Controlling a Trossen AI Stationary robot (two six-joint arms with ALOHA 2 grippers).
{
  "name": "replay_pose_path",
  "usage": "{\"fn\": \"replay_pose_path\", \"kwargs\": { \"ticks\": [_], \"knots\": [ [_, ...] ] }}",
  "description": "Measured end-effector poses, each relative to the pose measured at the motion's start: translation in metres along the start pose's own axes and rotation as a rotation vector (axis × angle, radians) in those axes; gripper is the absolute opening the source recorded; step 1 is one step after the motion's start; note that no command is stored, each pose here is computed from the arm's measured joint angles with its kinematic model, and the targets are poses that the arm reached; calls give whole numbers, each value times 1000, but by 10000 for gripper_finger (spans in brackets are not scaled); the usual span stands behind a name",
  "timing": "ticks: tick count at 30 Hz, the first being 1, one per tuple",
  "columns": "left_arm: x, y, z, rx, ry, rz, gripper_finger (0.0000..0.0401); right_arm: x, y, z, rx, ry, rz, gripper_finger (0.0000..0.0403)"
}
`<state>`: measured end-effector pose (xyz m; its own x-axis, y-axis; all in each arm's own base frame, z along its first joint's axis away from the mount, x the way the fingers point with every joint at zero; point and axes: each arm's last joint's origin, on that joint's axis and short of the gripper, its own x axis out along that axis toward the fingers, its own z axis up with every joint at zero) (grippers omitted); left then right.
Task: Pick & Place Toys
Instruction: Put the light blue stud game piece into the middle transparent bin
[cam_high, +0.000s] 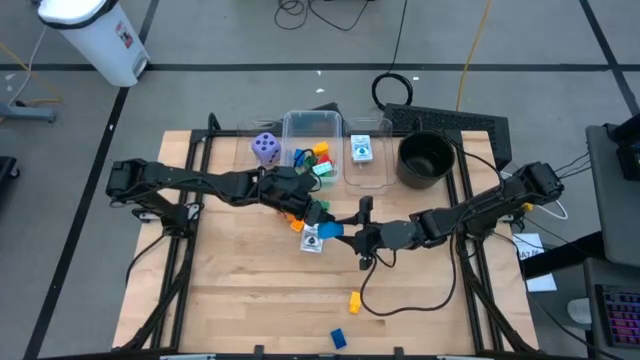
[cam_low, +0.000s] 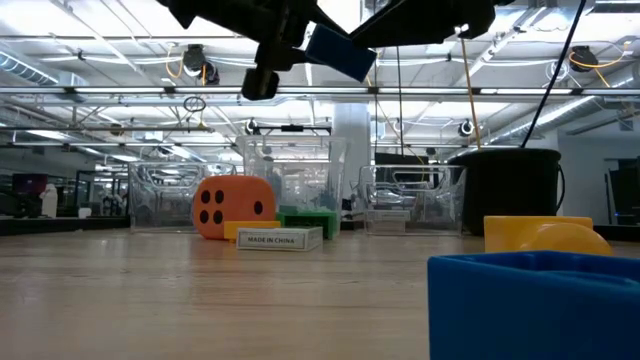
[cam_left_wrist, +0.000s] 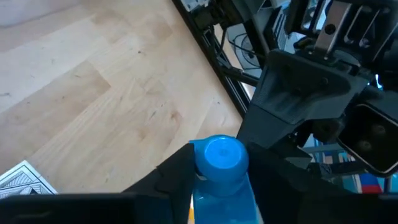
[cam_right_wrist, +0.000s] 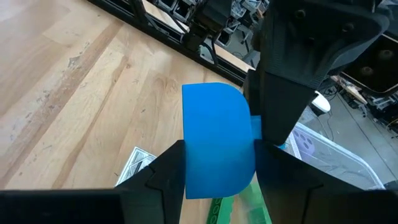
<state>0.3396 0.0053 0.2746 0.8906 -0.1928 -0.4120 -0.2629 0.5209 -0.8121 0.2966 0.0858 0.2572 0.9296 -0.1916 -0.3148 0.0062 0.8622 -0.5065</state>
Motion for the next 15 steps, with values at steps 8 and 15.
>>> {"fn": "replay_pose_path", "kwargs": {
  "ticks": [8, 15],
  "knots": [
    [0, -1, -1, 22, 15, -10, 131, 0, 0, 0, 1, -1, 2, 159],
    [0, -1, -1, 21, 12, -7, 119, 0, 0, 1, 3, -9, -1, 159]
  ]
}}
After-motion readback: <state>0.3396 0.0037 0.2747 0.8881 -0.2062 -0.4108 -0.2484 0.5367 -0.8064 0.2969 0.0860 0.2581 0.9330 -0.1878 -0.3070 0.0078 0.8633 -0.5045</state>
